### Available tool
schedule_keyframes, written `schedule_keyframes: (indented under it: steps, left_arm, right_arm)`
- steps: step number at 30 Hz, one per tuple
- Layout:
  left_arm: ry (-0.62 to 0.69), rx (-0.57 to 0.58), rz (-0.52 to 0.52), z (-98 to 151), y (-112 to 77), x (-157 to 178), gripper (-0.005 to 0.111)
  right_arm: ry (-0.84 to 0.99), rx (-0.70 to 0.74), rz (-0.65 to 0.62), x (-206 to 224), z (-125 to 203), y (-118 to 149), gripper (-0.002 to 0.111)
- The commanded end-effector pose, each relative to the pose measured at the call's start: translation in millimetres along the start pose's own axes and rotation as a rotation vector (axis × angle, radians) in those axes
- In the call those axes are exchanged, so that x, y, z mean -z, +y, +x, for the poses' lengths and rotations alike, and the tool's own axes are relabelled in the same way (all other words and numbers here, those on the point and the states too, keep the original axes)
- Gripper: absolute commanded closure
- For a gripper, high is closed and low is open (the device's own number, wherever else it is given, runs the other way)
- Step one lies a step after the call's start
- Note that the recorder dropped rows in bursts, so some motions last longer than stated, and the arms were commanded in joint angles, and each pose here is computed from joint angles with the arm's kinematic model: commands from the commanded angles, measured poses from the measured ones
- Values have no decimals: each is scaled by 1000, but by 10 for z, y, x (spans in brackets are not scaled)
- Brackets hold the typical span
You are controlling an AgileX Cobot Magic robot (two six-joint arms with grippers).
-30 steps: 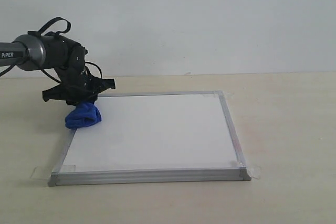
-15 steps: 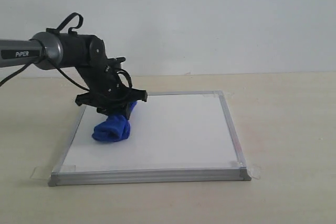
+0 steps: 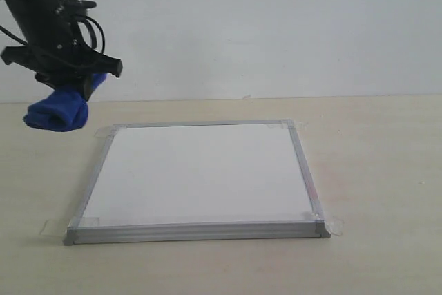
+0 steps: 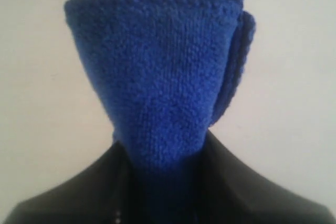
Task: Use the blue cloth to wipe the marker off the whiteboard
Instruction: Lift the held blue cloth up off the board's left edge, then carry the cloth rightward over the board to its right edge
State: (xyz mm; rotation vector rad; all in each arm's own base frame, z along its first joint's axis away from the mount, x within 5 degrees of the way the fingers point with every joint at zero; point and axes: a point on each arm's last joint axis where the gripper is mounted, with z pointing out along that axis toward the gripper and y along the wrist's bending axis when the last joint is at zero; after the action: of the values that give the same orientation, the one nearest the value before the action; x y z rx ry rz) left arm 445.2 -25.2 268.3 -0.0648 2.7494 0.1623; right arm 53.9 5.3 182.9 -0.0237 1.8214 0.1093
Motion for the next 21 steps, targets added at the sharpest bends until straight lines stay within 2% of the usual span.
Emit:
schedule_keyframes:
  steps: [1,4,7,11,16,18,21]
  left_arm:
    - [40,51,-16,72,235,142,103]
    - [86,60,-15,189,276,73,103]
    - [92,73,35,294,205,-17,103]
    - [68,101,232,424,3,-132,103]
    - [48,192,364,525,-128,-271,103]
    - [35,188,451,527,-201,-265,103]
    - [-2,160,583,502,-413,-212,103]
  right_arm:
    - [-11,6,0,4,-8,0,109]
    - [-11,6,0,4,-8,0,109]
    - [-11,6,0,4,-8,0,109]
    - [-11,6,0,4,-8,0,109]
    - [-11,6,0,4,-8,0,109]
    - [-11,6,0,4,-8,0,109]
    - [-11,6,0,4,-8,0,109]
